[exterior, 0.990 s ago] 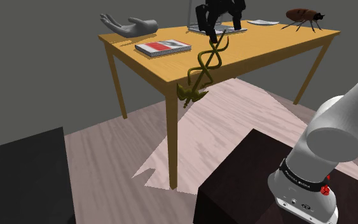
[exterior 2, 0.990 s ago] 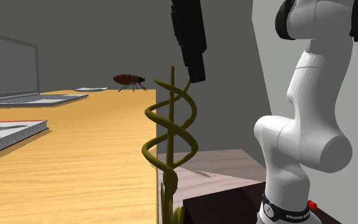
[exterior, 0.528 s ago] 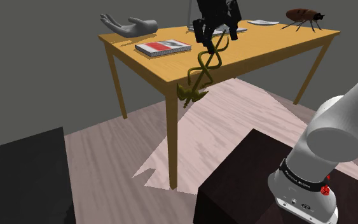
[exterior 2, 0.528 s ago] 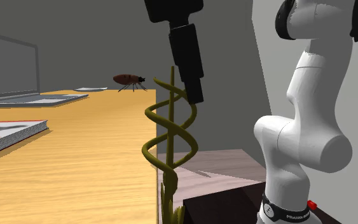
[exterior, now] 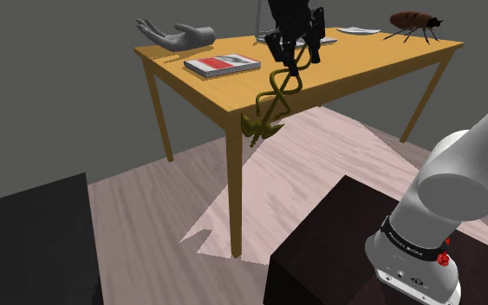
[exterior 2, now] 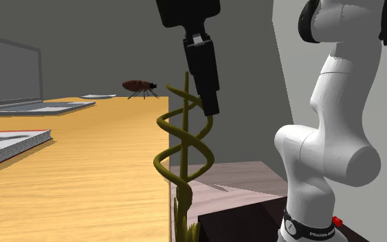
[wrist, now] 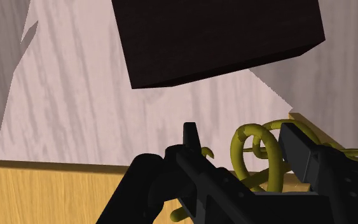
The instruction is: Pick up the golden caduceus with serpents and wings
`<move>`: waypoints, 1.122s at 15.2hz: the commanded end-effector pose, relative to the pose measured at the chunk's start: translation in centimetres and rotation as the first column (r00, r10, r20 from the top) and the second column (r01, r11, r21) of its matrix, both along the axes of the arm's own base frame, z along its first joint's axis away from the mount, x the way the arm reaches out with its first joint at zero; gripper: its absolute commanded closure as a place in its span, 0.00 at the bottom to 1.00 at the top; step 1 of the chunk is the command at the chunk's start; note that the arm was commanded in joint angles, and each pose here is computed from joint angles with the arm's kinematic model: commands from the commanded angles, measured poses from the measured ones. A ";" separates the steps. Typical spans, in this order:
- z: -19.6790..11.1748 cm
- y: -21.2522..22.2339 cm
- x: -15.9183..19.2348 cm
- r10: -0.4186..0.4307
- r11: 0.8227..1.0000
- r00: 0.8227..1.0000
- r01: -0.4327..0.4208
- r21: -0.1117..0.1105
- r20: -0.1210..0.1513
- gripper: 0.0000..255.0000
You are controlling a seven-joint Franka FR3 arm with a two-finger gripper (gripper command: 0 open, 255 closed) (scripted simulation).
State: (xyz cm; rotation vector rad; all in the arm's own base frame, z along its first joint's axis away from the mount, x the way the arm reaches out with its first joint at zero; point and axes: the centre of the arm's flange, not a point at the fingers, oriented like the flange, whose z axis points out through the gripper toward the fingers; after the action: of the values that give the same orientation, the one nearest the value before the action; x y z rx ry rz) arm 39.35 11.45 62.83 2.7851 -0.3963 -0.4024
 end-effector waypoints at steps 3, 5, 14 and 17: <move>-0.1 0.0 0.1 0.001 1.000 1.000 -0.001 0.000 -0.002 1.00; 1.0 0.0 0.1 0.001 1.000 1.000 -0.001 0.000 -0.002 1.00; 5.7 0.0 0.1 0.001 1.000 1.000 -0.001 0.000 -0.002 1.00; 7.3 0.0 0.1 0.001 1.000 1.000 -0.001 0.000 -0.002 1.00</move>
State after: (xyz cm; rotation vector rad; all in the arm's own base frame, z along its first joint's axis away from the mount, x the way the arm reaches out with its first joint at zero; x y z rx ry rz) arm 39.31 11.51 69.52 2.7850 -0.3944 -0.4048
